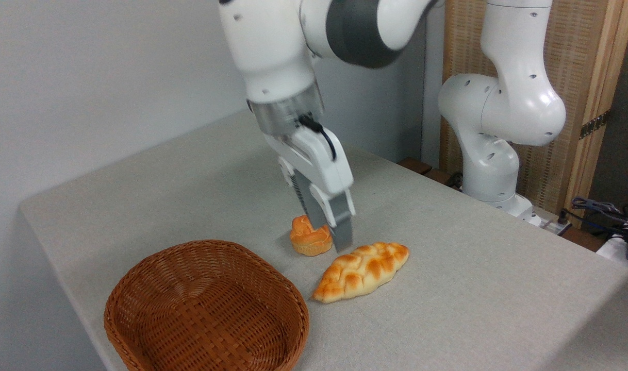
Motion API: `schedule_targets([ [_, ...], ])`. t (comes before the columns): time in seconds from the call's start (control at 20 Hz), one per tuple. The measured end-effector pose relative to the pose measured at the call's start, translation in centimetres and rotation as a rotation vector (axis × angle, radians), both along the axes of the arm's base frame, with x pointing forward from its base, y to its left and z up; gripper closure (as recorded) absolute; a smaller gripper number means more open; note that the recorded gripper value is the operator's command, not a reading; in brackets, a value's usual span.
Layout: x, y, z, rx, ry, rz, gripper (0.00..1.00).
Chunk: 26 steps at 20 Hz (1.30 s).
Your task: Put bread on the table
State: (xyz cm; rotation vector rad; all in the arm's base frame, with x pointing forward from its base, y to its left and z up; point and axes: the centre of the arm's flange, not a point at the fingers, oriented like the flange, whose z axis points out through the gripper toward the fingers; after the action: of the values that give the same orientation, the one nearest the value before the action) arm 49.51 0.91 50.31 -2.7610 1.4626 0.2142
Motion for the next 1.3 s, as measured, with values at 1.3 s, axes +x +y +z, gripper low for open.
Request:
schedule_targets([
  [1.3, 6.1, -2.2, 11.4, -0.049, -0.155, 0.193, 0.0],
])
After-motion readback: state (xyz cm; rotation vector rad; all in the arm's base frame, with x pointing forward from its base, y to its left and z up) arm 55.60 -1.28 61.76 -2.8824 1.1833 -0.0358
